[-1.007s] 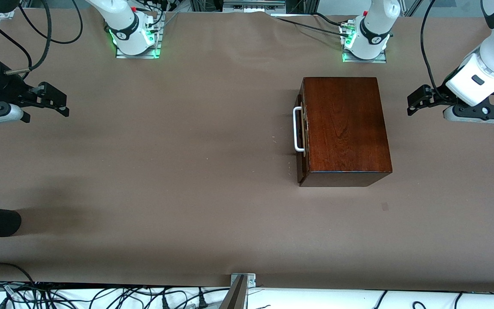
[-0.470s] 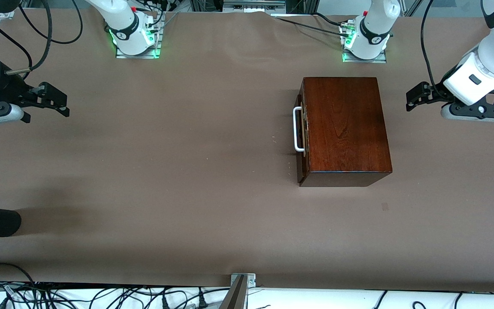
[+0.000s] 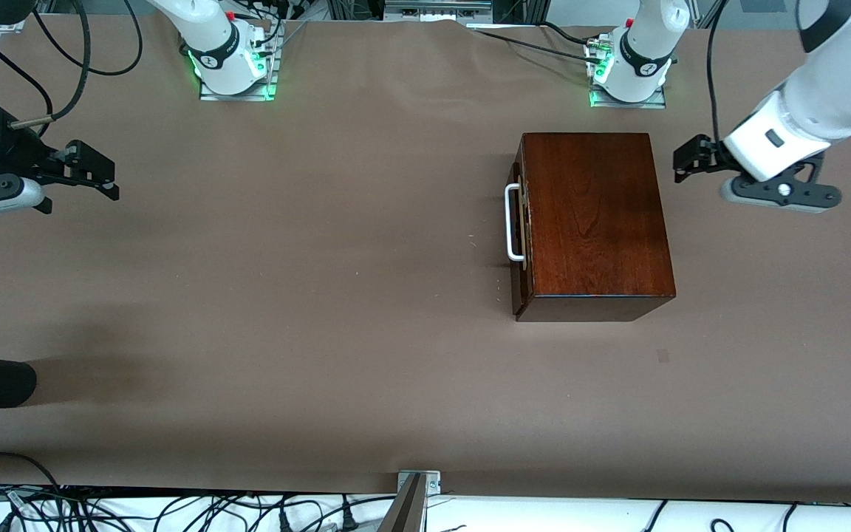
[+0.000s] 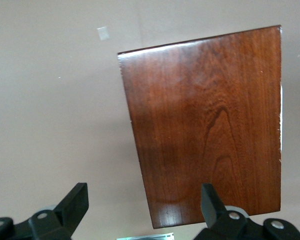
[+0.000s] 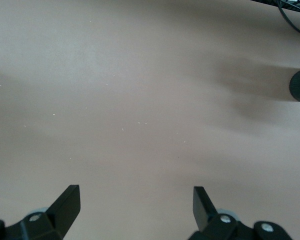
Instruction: Open drawer, take yellow block, close drawer
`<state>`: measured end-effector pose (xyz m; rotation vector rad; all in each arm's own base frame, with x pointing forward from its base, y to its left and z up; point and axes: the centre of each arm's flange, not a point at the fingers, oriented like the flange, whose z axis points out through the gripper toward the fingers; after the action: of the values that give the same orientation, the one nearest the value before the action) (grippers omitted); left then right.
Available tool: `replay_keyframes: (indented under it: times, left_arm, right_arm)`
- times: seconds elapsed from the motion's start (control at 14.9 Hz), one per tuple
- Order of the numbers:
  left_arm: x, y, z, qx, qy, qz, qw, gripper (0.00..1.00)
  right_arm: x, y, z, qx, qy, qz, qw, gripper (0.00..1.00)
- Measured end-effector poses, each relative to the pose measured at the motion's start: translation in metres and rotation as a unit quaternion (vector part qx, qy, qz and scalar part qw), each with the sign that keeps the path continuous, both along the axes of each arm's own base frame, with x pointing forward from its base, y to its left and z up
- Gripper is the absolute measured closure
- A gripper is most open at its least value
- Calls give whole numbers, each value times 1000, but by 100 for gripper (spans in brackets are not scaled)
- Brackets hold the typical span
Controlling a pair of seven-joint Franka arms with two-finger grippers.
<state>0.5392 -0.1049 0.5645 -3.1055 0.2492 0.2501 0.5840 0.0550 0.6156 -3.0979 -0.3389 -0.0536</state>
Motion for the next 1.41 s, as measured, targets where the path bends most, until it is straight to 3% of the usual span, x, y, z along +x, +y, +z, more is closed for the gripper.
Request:
replay_keyframes:
  times: [0.27,0.54,0.74,1.01,1.41]
  left_arm:
    - [-1,-86,-17,-6,-8,-43,999,0]
    - [0,-179,-49,-13,-13,-18,1000,0]
    - [-15,-249,-92,31,-21,-16,999,0]
    - [-45,-319,-149,105,-65,-19,992,0]
    - [-63,-327,-214,150,-35,-9,988,0]
  right_arm:
    - [0,-1,0,0,0,1,1000,0]
    - [0,0,0,0,-1,2,1000,0]
    - [1,0,0,0,-2,2,1000,0]
    - [1,-1,0,0,-2,1,1000,0]
    - [1,-1,0,0,-2,1,1000,0]
